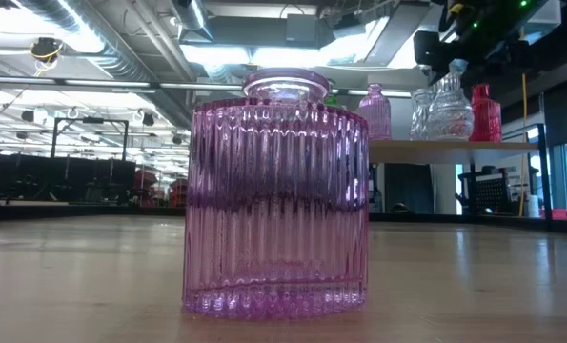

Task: Sort vases onto shelf
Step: Put the transparent vase on the shelf aligned with the other transparent vases

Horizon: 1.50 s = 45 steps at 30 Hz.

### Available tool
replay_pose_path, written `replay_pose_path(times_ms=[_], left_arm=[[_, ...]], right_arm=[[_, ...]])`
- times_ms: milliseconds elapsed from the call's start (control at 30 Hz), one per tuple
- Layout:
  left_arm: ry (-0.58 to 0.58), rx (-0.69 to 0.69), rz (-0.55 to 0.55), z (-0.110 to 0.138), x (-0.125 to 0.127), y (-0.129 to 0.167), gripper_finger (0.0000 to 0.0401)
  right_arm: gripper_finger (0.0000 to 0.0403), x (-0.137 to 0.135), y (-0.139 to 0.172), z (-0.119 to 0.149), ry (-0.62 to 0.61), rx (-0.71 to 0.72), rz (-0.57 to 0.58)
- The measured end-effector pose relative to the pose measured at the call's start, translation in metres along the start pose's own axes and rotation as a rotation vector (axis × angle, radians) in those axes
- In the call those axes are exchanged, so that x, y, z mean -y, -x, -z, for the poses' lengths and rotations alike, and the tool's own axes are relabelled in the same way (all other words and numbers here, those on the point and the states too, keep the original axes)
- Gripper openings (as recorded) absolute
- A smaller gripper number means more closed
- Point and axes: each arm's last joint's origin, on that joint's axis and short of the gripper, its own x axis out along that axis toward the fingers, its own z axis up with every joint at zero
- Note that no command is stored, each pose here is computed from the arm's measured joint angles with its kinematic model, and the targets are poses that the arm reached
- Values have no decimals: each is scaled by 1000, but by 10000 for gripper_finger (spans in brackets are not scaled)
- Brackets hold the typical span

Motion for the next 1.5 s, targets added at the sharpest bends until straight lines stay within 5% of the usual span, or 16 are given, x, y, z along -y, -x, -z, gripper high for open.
replay_pose_path(times_ms=[533,967,1500], left_arm=[[0,0,0,0,0,0,111],[2,-1,0,0,0,0,111],[-1,-3,10,1,3,0,111]], right_arm=[[239,-4,0,-1,26,-17,-25],[331,-4,0,0,11,-56,-38],[308,-3,2,-3,9,-141,-74]])
